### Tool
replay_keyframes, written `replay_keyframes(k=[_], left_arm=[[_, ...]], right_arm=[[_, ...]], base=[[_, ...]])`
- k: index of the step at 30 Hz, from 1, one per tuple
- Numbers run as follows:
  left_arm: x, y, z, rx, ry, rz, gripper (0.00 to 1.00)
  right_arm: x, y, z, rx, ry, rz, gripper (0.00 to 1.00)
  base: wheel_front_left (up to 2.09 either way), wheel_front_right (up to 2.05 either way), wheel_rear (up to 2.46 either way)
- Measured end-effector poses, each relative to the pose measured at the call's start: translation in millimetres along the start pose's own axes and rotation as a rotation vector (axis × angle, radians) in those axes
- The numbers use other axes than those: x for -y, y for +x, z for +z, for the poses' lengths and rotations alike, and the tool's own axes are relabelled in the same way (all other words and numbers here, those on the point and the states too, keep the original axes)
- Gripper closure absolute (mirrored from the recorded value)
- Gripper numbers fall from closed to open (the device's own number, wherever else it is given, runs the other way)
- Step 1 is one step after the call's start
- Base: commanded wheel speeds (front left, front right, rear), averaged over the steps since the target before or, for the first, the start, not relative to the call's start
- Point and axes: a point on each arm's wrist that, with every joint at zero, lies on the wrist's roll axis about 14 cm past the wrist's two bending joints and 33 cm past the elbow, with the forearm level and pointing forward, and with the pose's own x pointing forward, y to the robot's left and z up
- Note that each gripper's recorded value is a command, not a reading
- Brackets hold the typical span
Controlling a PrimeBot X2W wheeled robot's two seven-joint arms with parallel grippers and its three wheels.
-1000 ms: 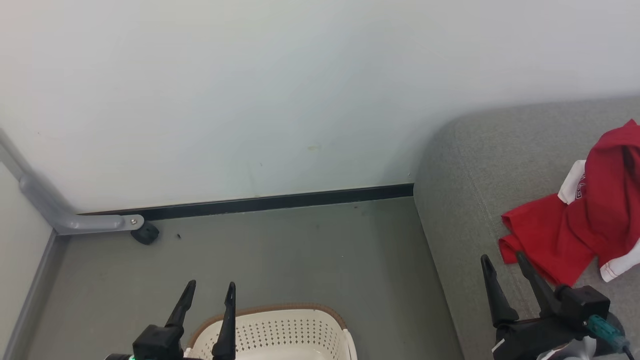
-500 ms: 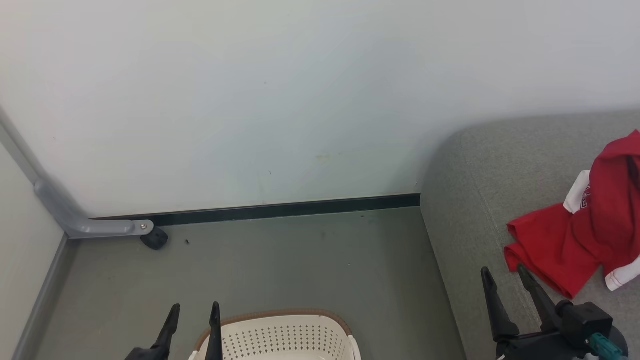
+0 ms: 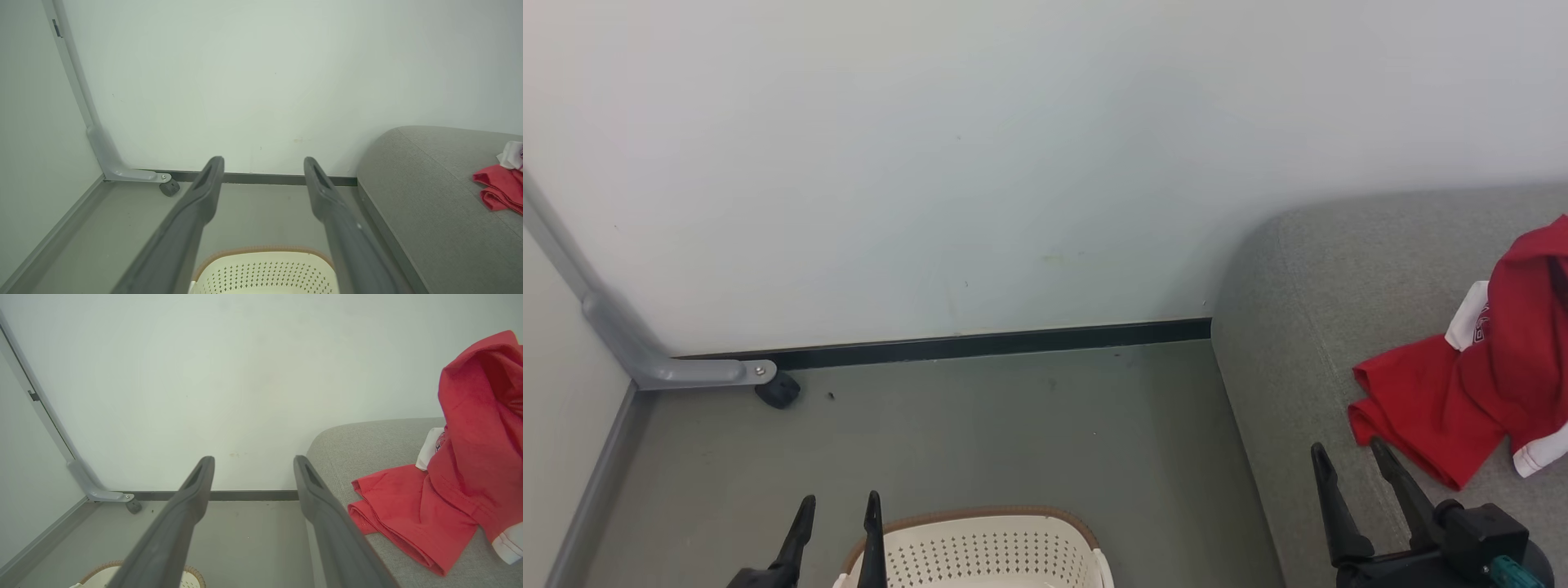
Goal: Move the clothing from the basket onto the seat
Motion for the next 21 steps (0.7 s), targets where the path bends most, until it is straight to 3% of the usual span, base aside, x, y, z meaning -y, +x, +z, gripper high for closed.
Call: replay_keyframes(k=[21], left_arm=[[-2.7, -1.0, -4.7, -0.012, 0.015, 0.013, 0.0]], right_arm=[[-4.5, 0.7, 2.2, -0.003, 0.001, 0.013, 0.0]], base=[[0.0, 0.0, 0.0]])
